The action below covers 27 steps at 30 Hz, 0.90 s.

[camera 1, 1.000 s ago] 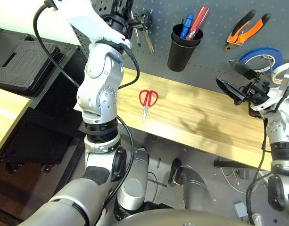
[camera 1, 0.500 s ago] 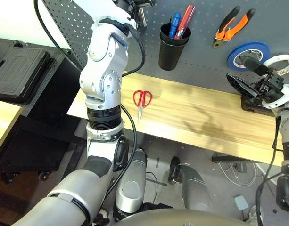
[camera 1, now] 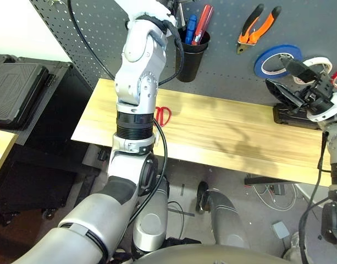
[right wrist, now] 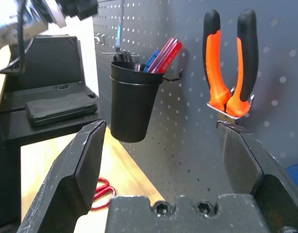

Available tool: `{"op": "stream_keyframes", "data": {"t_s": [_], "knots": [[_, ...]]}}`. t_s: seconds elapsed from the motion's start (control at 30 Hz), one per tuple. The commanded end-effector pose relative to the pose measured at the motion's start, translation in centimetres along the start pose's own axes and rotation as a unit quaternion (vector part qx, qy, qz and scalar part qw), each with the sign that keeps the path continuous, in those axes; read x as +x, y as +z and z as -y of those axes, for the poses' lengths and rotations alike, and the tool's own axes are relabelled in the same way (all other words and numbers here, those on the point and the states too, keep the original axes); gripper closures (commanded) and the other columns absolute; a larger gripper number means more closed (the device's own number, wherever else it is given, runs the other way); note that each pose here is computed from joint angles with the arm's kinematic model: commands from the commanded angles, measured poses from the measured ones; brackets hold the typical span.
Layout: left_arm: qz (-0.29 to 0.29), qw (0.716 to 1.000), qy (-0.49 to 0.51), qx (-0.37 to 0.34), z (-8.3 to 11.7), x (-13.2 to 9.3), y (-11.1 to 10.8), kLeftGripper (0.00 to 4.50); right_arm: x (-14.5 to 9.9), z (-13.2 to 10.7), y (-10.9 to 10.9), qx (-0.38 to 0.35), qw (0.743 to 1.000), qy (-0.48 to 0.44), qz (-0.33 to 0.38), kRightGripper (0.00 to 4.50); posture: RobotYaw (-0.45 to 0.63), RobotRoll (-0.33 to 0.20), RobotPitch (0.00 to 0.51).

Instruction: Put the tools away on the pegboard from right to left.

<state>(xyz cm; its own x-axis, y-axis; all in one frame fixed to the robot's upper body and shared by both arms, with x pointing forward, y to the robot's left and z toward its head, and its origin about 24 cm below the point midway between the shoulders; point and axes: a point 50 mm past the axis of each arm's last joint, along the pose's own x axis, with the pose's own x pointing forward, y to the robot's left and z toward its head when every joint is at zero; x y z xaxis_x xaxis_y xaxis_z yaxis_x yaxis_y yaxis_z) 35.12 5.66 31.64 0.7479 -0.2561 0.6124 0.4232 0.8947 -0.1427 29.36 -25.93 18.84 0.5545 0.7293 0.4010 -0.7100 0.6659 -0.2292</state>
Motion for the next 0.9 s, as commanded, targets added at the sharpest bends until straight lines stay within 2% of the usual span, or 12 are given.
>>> {"op": "stream_keyframes", "data": {"t_s": [0.03, 0.4, 0.43, 0.53, 0.7, 0.73, 0.9], "knots": [[0.009, 0.999, -0.013, 0.035, 0.2, 0.5, -0.3, 3.9, 0.0, -0.4, 0.1, -0.007, 1.0, 0.0, -0.001, 0.0, 0.21, 0.0, 0.204], [-0.015, 0.997, -0.004, 0.078, -0.4, 0.0, -2.5, 3.9, 0.4, -1.0, -0.4, -0.007, 1.0, 0.004, -0.002, 0.0, 0.22, 0.0, 0.209], [-0.016, 0.997, -0.004, 0.078, -0.4, -0.1, -2.5, 3.19, 0.5, -1.0, -0.4, -0.007, 1.0, 0.005, -0.001, 0.0, 0.22, 0.0, 0.209], [-0.016, 0.997, -0.005, 0.079, -0.4, -0.2, -2.3, 2.21, 0.6, -1.1, -0.6, -0.004, 1.0, 0.008, -0.001, 0.0, 0.23, 0.0, 0.21], [-0.012, 0.996, -0.008, 0.083, -0.5, -0.3, -1.7, 0.22, 0.8, -1.2, -1.1, 0.002, 1.0, 0.015, -0.003, 0.0, 0.25, 0.0, 0.209], [-0.01, 0.996, -0.01, 0.086, -0.5, -0.3, -1.5, 0.06, 0.8, -1.2, -1.2, 0.003, 1.0, 0.016, -0.003, 0.0, 0.25, 0.0, 0.209], [0.007, 0.995, -0.01, 0.101, -0.6, -0.5, -0.4, 0.06, 1.1, -1.4, -1.8, 0.011, 1.0, 0.022, -0.003, 0.0, 0.26, 0.0, 0.208]]}}
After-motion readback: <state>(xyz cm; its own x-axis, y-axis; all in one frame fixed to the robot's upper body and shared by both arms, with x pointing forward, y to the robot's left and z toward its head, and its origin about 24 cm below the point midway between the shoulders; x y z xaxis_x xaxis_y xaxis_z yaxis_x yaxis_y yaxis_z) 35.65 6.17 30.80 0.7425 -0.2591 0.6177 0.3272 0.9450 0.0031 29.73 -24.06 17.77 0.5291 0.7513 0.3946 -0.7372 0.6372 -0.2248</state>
